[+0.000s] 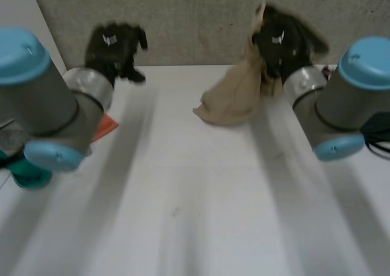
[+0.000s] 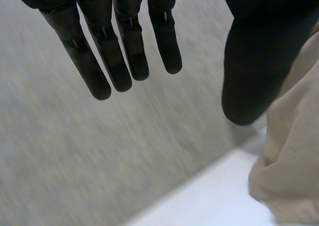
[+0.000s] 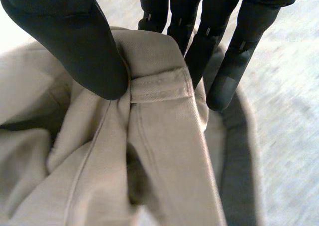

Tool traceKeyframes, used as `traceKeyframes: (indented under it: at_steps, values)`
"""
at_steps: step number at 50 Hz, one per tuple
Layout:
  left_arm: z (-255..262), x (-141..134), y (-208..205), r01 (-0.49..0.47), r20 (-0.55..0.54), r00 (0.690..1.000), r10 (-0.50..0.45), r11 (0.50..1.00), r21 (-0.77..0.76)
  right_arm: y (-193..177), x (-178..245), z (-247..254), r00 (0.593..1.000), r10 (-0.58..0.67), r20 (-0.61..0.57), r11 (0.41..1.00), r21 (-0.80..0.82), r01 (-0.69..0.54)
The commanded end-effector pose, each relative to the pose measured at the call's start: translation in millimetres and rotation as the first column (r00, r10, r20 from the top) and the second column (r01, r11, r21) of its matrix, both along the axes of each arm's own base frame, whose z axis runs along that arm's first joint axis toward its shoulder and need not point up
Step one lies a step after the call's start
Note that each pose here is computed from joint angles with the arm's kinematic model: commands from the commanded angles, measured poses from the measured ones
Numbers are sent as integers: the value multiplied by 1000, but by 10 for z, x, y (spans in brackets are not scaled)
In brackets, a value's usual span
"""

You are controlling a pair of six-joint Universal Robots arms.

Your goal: Fold the laundry.

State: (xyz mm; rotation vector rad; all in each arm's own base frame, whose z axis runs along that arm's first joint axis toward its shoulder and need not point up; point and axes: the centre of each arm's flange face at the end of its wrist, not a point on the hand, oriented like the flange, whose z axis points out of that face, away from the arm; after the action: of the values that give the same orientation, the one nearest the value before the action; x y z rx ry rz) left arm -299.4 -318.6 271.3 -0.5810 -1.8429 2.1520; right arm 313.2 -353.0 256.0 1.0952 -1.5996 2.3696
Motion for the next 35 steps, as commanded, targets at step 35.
traceKeyframes:
  at_steps: [35]
  values:
    - [-1312,-347,564,48,-25,999,-41,845,532,1559,-307,554,975,185,124,925,312,-216]
